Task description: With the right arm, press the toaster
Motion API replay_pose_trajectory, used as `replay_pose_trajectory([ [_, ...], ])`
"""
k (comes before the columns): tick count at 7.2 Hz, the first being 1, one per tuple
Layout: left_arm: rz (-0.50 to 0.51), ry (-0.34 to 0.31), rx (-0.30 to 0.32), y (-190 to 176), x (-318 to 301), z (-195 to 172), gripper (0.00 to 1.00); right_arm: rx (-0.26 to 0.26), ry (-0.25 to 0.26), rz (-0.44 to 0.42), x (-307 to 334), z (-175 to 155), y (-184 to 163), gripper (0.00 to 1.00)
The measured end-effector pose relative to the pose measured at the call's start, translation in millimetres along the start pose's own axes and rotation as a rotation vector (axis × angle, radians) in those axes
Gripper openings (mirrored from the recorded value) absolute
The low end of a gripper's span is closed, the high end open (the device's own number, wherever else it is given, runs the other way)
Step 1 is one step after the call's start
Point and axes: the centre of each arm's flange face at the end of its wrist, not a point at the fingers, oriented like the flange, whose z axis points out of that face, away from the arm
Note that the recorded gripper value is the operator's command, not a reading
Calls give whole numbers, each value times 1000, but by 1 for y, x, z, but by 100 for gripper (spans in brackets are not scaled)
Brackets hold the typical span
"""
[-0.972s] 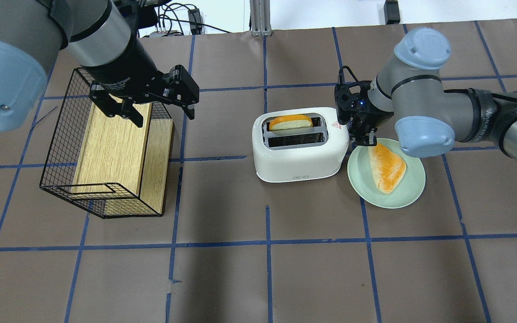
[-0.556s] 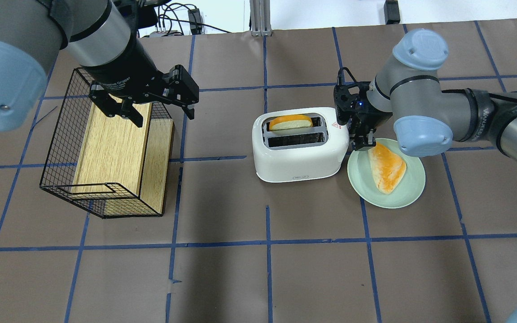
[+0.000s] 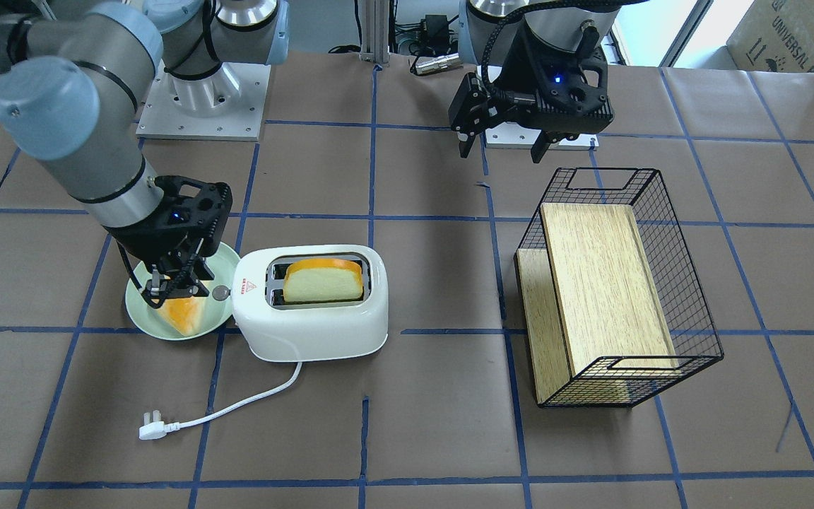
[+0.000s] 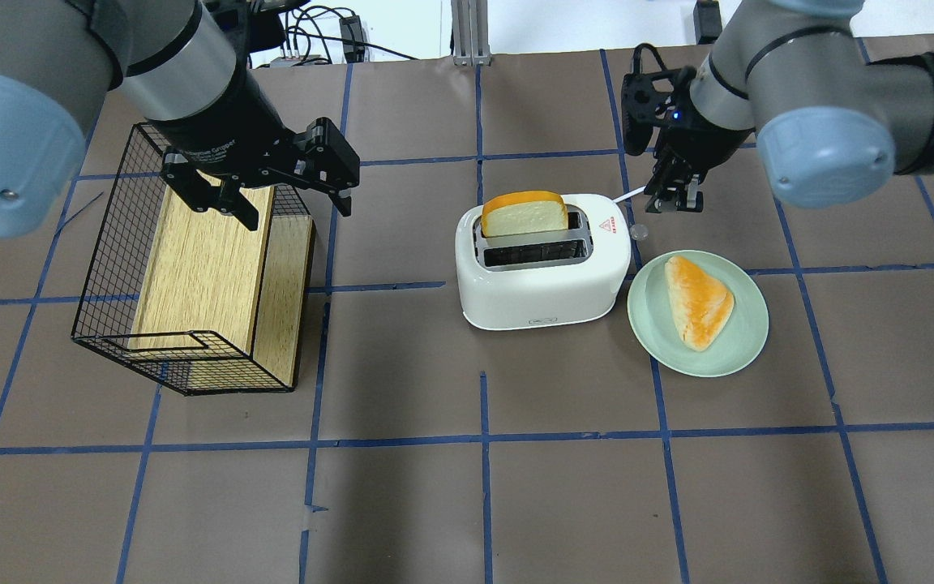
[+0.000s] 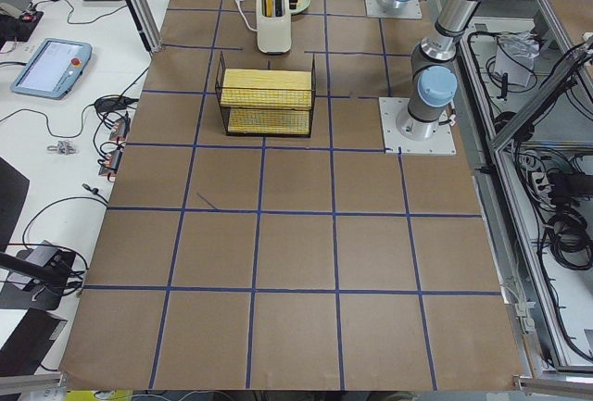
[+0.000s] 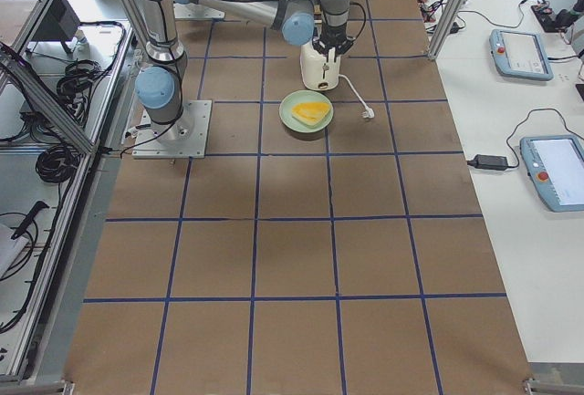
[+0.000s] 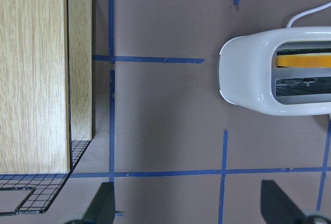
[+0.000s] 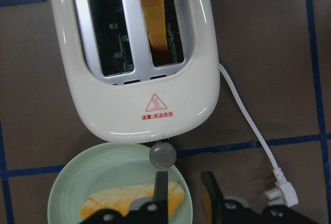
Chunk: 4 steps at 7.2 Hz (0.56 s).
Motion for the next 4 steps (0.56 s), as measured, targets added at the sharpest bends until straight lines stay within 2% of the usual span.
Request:
replay_pose_trajectory([
  [2,0,0,0,0,0,0,100,-3,-23,266,-15,-38,-3,100],
  [4,1,1,0,0,0,0,100,-3,-13,585,-35,-70,-7,100],
])
